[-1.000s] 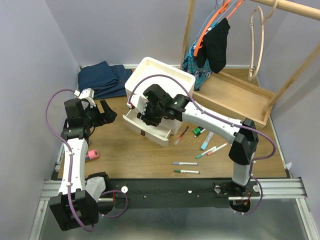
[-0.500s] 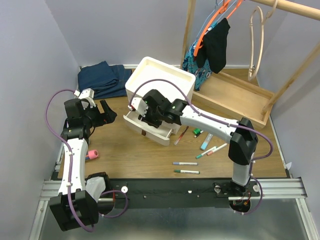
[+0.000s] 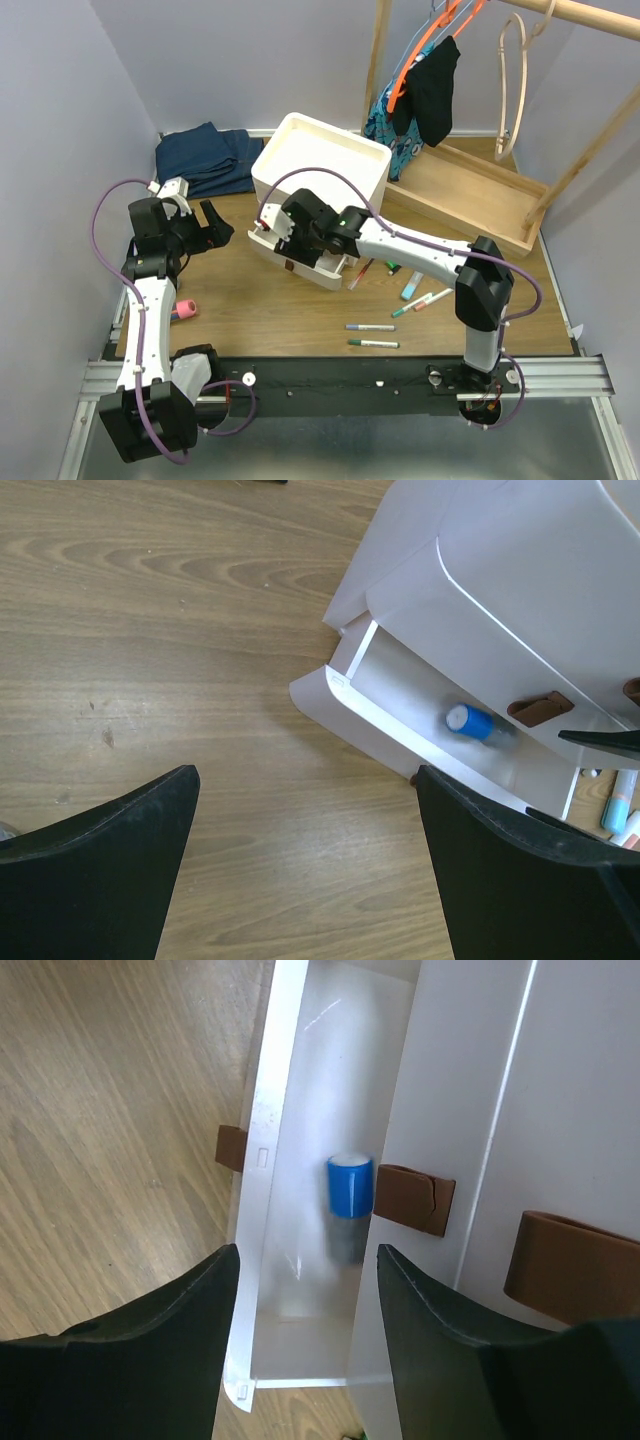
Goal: Sort the stationery into containers
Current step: Close the drawer in the storage box.
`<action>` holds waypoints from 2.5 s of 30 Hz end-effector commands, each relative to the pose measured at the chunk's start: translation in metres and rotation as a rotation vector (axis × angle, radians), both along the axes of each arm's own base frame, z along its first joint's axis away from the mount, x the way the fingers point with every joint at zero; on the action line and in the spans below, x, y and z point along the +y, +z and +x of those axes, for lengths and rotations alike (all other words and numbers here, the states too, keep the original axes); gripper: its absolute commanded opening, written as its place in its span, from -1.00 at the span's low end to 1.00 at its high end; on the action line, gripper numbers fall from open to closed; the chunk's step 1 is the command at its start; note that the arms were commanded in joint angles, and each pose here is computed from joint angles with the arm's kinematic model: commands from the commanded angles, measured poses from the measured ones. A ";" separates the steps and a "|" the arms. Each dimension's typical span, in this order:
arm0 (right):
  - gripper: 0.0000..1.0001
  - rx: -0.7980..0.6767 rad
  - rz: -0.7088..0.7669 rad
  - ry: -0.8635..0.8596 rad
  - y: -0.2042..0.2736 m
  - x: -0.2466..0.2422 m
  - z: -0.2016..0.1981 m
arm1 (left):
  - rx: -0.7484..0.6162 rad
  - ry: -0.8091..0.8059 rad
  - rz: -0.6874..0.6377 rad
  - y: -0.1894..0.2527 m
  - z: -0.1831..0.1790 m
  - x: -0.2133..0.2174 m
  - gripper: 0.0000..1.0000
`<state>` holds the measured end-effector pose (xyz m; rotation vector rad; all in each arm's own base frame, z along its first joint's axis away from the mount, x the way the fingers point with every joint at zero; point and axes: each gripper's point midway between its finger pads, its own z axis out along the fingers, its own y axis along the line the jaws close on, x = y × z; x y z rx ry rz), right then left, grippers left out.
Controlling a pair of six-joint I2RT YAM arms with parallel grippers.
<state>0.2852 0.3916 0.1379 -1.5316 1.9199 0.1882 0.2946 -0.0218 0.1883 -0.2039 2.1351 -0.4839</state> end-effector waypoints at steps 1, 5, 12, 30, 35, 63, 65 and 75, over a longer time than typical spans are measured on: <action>0.31 -0.049 0.029 -0.023 0.022 -0.003 0.004 | -0.001 -0.014 -0.043 0.005 -0.005 -0.008 0.97; 0.29 0.024 0.090 0.023 0.039 -0.005 -0.020 | 0.077 0.037 -0.164 -0.008 -0.014 -0.018 0.94; 0.06 -0.001 0.340 0.038 0.128 -0.009 -0.044 | 0.343 0.080 -0.540 -0.063 -0.047 -0.062 0.33; -0.99 -0.402 0.383 -0.229 0.191 -0.027 0.059 | 0.343 -0.089 -0.721 -0.077 -0.036 -0.123 -1.00; -0.99 -0.393 0.391 -0.285 0.188 -0.031 0.084 | 0.359 -0.074 -0.728 -0.088 -0.028 -0.128 -1.00; -0.99 -0.170 0.315 -0.295 0.098 -0.017 0.099 | 0.364 -0.121 -0.805 -0.081 0.015 -0.158 -1.00; -0.99 -0.144 0.314 -0.290 0.094 -0.017 0.094 | 0.359 -0.123 -0.807 -0.081 0.018 -0.160 -1.00; -0.99 -0.115 0.298 -0.282 0.084 -0.022 0.086 | 0.346 -0.119 -0.815 -0.083 0.036 -0.162 -1.00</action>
